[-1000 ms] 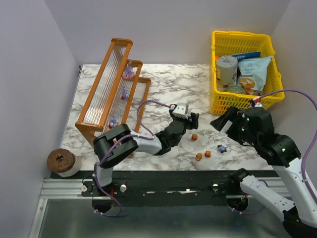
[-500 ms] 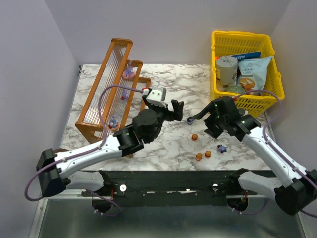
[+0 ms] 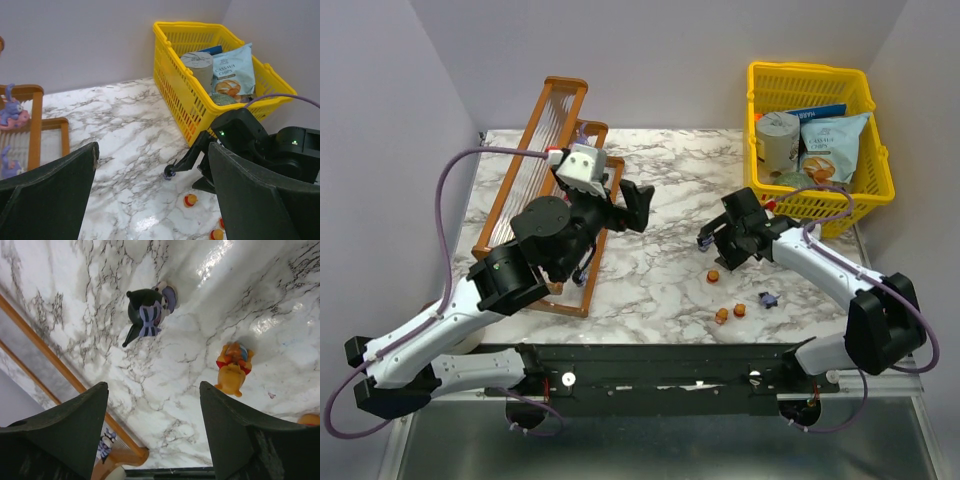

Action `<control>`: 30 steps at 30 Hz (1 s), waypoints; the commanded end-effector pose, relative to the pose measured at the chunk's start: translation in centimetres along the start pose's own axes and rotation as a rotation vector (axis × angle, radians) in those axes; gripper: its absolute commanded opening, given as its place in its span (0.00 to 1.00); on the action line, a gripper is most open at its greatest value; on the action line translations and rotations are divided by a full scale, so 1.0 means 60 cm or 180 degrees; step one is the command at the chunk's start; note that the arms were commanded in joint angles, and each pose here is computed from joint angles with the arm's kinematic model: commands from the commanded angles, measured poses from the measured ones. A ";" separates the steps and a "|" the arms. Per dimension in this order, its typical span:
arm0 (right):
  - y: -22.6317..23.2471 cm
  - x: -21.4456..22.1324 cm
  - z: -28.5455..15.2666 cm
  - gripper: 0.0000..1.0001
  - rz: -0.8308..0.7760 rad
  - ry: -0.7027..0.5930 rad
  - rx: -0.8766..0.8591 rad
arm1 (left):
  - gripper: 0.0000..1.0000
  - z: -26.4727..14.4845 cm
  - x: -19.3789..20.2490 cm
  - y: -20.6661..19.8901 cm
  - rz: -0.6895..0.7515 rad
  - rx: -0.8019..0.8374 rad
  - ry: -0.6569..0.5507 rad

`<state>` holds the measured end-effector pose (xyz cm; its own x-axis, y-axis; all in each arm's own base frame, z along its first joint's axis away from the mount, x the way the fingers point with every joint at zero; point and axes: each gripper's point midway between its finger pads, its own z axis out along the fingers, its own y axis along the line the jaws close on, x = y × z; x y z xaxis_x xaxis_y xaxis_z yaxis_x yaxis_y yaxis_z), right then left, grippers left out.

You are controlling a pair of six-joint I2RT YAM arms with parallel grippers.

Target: Place and organize the plastic toys onto the shelf

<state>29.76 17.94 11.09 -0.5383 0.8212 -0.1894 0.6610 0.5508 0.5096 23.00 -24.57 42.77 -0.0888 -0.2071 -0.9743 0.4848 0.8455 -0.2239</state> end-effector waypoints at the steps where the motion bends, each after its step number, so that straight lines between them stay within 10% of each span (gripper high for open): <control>1: 0.035 -0.034 0.030 0.80 0.0253 -0.0332 -0.0087 | 0.99 -0.005 -0.012 0.054 0.0166 -0.0291 0.0202; 30: -0.018 -0.022 0.121 0.66 0.0478 -0.0423 0.0288 | 0.99 0.037 0.016 0.148 -0.0074 -0.0415 0.0454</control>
<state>35.16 17.16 7.12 -0.3336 0.9029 -0.2711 0.7325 0.4293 0.5283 29.54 -18.30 40.43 -0.2033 -0.1483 -0.9678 0.3421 0.9154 -0.2121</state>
